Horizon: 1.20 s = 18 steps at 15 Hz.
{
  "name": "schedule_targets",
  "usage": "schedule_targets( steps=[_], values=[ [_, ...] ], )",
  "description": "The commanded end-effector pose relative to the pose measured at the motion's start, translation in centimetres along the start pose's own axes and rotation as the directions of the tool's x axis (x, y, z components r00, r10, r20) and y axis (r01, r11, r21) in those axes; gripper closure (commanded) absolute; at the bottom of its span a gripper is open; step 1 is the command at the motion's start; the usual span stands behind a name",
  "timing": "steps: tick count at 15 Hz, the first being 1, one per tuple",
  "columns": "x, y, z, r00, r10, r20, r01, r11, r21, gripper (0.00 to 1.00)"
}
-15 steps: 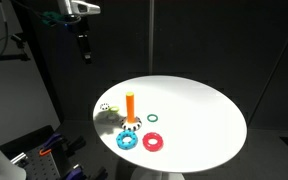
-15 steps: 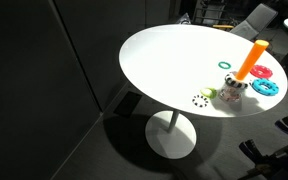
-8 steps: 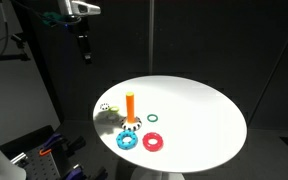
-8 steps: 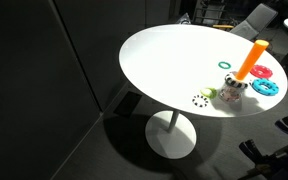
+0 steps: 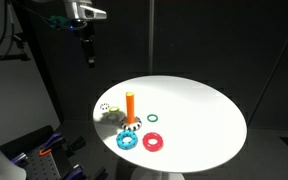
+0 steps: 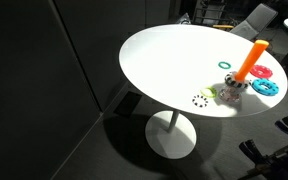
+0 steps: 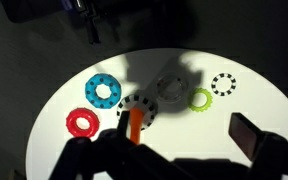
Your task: Put the big blue ring on the stake
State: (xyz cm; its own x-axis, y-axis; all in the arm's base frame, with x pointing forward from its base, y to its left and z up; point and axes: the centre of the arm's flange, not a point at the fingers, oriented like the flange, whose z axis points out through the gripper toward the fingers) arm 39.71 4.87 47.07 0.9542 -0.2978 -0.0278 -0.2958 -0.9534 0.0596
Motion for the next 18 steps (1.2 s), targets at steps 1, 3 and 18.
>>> schedule_targets(
  steps=[1,3,18],
  values=[
    [1.2,1.3,0.8,0.999,-0.028,0.020,0.028,1.000,0.006,0.00],
    [1.6,1.9,1.4,0.998,-0.058,0.035,0.058,0.998,0.019,0.00],
    [2.9,3.4,4.7,0.988,-0.154,-0.021,0.155,0.987,0.045,0.00]
  ],
)
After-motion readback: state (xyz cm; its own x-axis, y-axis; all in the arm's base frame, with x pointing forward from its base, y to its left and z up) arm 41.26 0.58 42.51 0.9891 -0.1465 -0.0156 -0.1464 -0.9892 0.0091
